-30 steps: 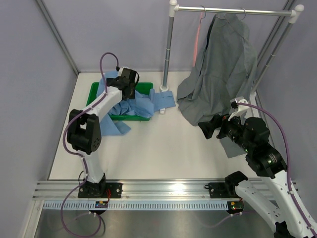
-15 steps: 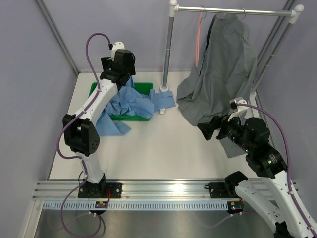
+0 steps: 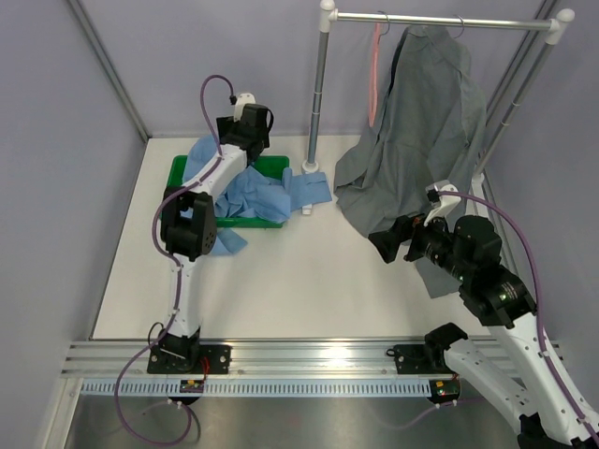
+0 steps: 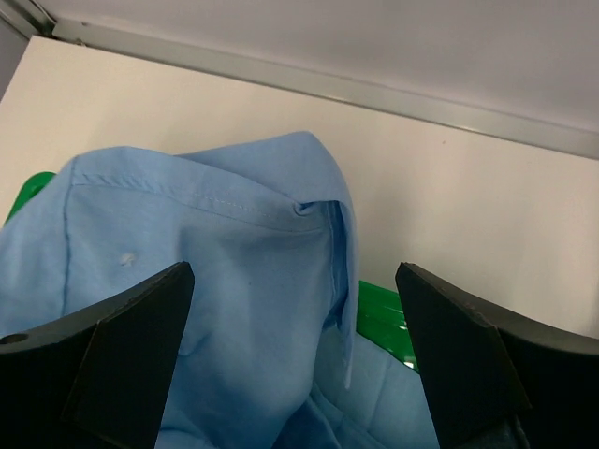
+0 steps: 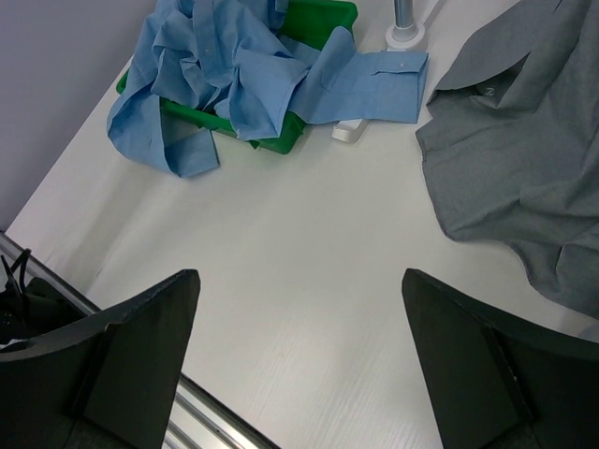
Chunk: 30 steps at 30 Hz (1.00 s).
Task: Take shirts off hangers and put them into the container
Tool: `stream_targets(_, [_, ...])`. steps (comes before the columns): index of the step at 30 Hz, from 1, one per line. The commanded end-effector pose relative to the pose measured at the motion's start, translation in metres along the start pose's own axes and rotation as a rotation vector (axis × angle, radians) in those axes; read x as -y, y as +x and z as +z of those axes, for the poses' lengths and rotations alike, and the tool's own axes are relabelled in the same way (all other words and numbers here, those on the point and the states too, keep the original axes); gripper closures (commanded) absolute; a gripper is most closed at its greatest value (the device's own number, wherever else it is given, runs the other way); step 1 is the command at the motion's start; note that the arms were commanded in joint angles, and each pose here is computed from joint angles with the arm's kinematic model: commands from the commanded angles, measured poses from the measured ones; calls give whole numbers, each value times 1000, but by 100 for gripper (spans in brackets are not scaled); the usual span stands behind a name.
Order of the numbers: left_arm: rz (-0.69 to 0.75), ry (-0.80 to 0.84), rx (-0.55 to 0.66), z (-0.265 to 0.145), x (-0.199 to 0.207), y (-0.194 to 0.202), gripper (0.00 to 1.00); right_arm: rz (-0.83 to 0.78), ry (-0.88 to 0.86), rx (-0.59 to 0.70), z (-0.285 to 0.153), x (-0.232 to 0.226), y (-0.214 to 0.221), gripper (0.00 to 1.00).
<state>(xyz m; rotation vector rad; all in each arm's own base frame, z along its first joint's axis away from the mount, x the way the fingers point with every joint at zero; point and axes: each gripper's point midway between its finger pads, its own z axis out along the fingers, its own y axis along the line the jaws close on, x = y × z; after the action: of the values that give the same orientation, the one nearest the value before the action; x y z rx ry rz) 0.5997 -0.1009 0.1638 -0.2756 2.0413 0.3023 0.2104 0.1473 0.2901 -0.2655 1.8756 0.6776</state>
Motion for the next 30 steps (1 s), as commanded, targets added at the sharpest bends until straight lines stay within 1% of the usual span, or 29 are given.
stream_targets(1, [-92,-9,91,14,-1,-28,6,-2,-39,29,1,-7,-8,1])
stream_targets(3, [-94,-15,77,23,-2,-20,9,-3,-41,27,1,-8,-7,1])
stream_targets(6, [-98,-23,65,33,-3,-11,18,-3,-42,26,1,-8,-7,1])
stream_targets(10, [-94,-19,64,39,-5,-8,43,-3,-46,23,1,-8,-6,1])
stream_targets(11, [-96,-20,69,40,-7,-11,59,-1,-45,24,2,-8,-6,0])
stream_targets(13, [-82,-18,81,38,-9,-16,77,-1,-46,22,2,-8,-6,1])
stream_targets(14, [-78,-17,91,36,-10,-20,93,-1,-46,23,2,-8,-6,0])
stream_targets(15, [-83,-13,110,29,-13,-31,100,-2,-50,25,2,-9,-6,1])
stream_targets(17, [-76,-9,123,21,-17,-38,100,0,-53,23,2,-9,-6,0])
stream_targets(18, [-92,4,156,6,-22,-57,100,-3,-55,24,2,-9,-6,1])
stream_targets(19, [-85,9,154,1,-24,-55,100,-2,-57,25,2,-10,-6,1])
stream_targets(21, [-91,24,167,-15,-30,-65,100,-3,-58,29,1,-10,-7,0])
stream_targets(22, [-103,36,178,-33,-37,-78,100,-4,-60,32,0,-11,-8,0])
stream_targets(24, [-96,57,160,-46,-40,-74,100,-6,-62,39,-1,-12,-9,1])
stream_targets(25, [-108,65,162,-62,-46,-81,100,-4,-62,39,-1,-12,-9,1])
stream_targets(27, [-90,89,114,-73,-47,-62,100,-5,-65,41,-1,-12,-10,1])
stream_targets(29, [-100,105,101,-91,-52,-59,100,-6,-63,42,-2,-12,-10,1])
stream_targets(30, [-98,118,56,-93,-50,-39,100,-7,-61,49,-3,-12,-11,0])
